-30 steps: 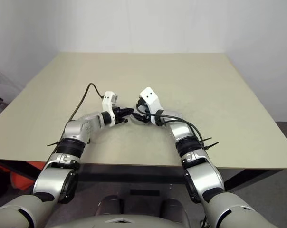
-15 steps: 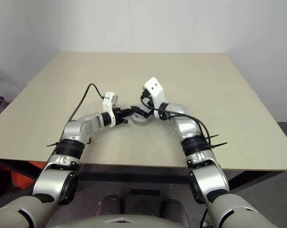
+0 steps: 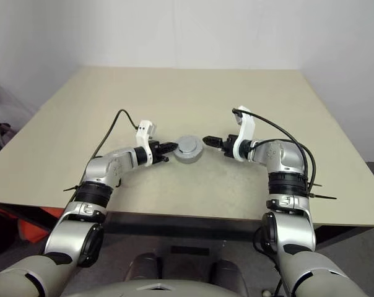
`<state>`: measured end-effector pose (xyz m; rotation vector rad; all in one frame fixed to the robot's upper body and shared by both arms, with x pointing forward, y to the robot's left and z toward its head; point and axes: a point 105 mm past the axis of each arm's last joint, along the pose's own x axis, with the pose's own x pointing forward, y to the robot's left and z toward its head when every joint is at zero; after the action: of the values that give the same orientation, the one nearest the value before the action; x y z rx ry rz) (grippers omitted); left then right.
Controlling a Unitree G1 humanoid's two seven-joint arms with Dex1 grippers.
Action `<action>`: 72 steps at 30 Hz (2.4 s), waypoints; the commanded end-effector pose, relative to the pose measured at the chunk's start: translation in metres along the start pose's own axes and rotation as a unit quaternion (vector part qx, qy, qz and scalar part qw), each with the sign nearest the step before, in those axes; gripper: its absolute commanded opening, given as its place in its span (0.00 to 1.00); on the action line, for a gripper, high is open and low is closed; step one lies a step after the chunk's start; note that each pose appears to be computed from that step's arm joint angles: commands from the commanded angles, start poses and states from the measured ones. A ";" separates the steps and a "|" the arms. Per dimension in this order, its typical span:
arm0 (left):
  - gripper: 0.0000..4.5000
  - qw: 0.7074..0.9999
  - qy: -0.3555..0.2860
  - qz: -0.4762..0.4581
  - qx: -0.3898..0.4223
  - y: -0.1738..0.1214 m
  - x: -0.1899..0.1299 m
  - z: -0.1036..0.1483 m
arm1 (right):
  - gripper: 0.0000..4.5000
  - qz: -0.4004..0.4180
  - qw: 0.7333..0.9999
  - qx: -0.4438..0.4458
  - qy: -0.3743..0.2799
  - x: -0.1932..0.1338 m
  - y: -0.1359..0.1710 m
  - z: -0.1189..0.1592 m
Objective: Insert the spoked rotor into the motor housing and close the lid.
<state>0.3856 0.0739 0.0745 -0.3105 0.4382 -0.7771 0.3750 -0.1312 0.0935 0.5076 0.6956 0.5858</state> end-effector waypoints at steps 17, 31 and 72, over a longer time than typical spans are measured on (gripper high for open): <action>0.00 1.000 0.001 0.007 0.021 0.002 -0.003 0.005 | 0.99 0.077 0.976 0.202 0.018 0.051 0.029 -0.029; 0.00 1.000 0.004 0.016 0.020 0.006 -0.006 0.001 | 0.99 0.127 0.970 0.205 0.023 0.069 0.059 -0.023; 0.00 0.963 -0.218 0.085 -0.133 0.048 -0.079 0.043 | 0.46 0.211 0.917 0.326 -0.090 0.059 0.089 0.043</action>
<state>0.3853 0.1648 0.0922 -0.6571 0.2161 -0.4507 0.4043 -0.0419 0.1039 1.2849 0.7290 0.5870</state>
